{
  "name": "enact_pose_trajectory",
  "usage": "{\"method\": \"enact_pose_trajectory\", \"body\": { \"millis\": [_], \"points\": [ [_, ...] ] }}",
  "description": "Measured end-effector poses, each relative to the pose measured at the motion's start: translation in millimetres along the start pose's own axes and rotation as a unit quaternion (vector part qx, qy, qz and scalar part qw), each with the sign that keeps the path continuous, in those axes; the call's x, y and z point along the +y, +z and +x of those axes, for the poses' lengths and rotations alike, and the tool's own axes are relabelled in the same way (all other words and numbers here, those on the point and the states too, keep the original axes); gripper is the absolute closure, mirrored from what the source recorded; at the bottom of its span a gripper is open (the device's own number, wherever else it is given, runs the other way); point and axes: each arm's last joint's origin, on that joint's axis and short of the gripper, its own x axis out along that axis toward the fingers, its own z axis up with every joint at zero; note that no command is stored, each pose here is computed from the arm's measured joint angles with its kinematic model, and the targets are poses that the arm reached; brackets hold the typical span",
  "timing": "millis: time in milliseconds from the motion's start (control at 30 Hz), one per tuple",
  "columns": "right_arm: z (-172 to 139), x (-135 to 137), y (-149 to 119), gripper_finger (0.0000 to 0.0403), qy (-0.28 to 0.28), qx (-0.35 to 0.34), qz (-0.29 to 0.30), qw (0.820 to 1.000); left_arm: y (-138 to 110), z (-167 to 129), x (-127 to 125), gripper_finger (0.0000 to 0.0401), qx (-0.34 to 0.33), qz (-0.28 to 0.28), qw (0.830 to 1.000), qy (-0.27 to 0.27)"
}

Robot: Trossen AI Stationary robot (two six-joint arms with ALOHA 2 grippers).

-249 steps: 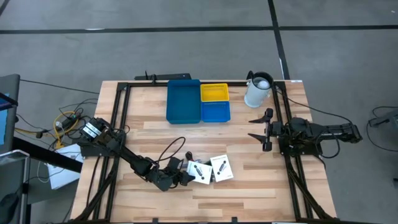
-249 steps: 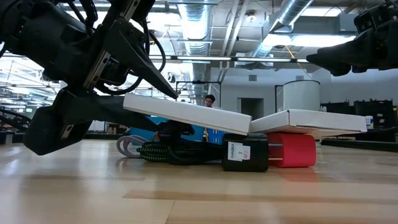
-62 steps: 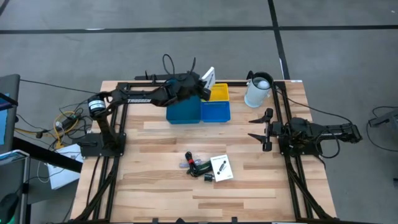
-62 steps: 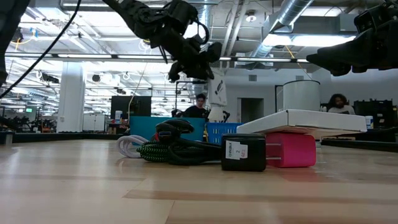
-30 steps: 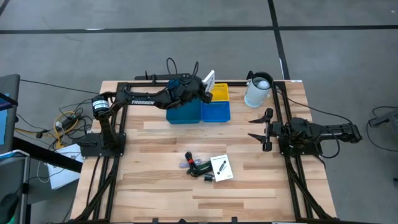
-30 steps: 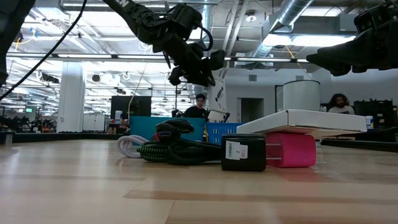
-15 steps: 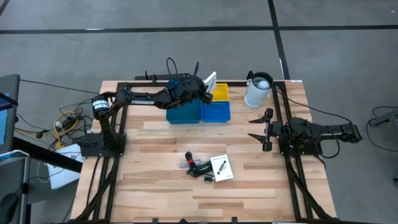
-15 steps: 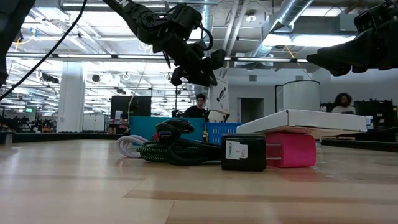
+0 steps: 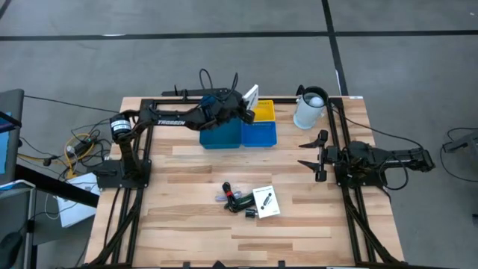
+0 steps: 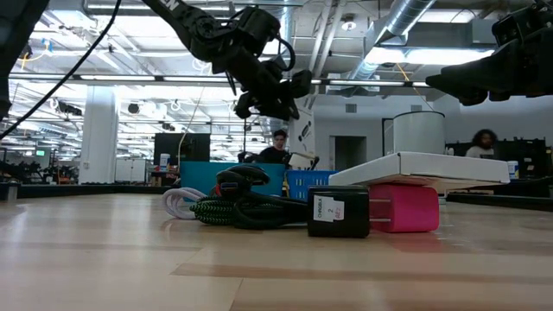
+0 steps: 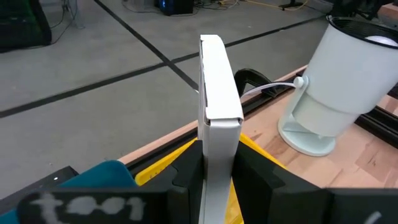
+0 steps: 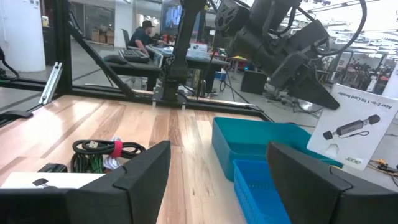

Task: Pick and place items into bin
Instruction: Put the left white card reader box into the blue bin

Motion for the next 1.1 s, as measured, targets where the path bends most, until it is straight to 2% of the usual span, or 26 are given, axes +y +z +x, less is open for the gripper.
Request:
{"method": "enact_pose_trajectory", "body": {
  "millis": [467, 767, 1100],
  "points": [
    [0.0, 0.1, -0.1, 0.0143, 0.000, 0.000, 0.000, 1.000, 0.9, 0.9, 2.3, 0.0337, -0.001, 0.033, 0.999, 0.002],
    [0.0, 0.0, -0.1, 0.0143, 0.000, 0.000, 0.000, 1.000, 0.1, 0.5, -0.4, 0.0337, 0.010, 0.037, 0.999, -0.037],
    [0.0, 0.0, 0.0, 0.0143, 0.000, 0.000, 0.000, 1.000, 0.1, 0.6, -0.3, 0.0337, 0.011, 0.037, 0.999, -0.038]
  ]
}}
